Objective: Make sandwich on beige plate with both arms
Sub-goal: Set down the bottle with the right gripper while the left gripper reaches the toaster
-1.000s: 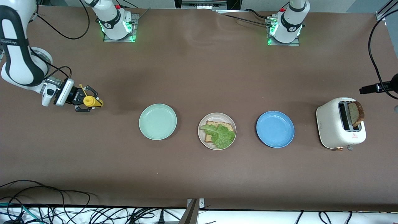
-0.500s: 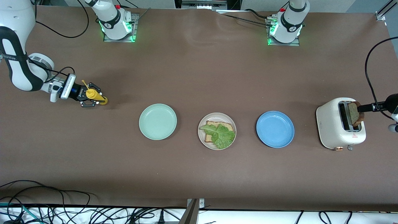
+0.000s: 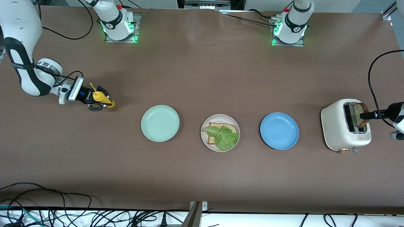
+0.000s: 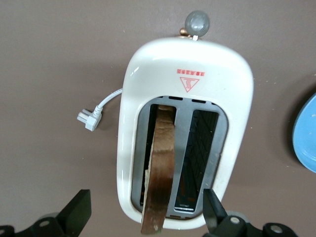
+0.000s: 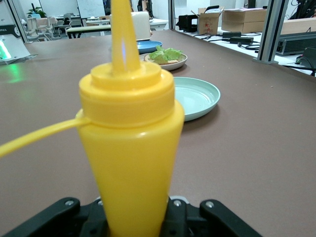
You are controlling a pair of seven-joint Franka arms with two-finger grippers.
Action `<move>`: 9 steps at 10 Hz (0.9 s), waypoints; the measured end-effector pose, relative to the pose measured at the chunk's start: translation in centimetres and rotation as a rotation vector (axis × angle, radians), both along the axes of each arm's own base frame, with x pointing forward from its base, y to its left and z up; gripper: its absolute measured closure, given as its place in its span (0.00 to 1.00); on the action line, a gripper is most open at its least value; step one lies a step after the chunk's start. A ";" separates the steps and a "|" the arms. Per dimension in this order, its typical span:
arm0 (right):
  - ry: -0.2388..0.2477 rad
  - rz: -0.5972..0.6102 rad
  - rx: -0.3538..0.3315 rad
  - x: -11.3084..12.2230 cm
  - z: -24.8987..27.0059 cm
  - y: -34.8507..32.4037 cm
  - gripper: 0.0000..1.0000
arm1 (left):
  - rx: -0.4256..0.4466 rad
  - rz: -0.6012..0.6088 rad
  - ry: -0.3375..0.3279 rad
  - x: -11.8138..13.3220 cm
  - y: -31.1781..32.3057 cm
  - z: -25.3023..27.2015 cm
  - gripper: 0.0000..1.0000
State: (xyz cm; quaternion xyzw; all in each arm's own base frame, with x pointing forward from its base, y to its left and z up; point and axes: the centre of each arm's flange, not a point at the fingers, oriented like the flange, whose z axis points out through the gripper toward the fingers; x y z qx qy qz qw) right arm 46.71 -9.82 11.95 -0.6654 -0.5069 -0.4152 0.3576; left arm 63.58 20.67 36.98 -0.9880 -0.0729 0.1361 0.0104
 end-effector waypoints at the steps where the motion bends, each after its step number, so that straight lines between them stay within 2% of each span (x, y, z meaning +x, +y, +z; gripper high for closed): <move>1: 0.000 0.000 0.004 0.0 0.0 0.1 0.84 | -0.003 -0.001 0.007 0.1 -0.1 -0.5 0.00; 2: -0.001 -0.003 0.007 0.0 0.0 0.1 0.84 | -0.006 -0.002 0.012 0.1 -0.2 -0.9 0.01; 3: -0.001 -0.007 0.011 0.1 -0.1 0.2 0.77 | -0.006 -0.002 0.013 0.1 -0.2 -1.0 0.03; 5: 0.000 -0.006 0.020 0.2 -0.2 0.8 0.48 | -0.007 -0.001 0.015 0.1 -0.1 -1.1 0.28; 6: -0.001 -0.008 0.022 0.3 -0.2 0.8 0.36 | -0.007 0.001 0.018 0.0 0.0 -1.2 0.30; 8: -0.002 -0.009 0.024 0.3 -0.2 0.8 0.06 | -0.011 0.000 0.023 -0.1 0.5 -1.5 0.59; 9: -0.002 -0.010 0.023 0.3 -0.2 0.8 0.04 | -0.015 -0.011 0.024 -0.1 0.5 -1.6 0.79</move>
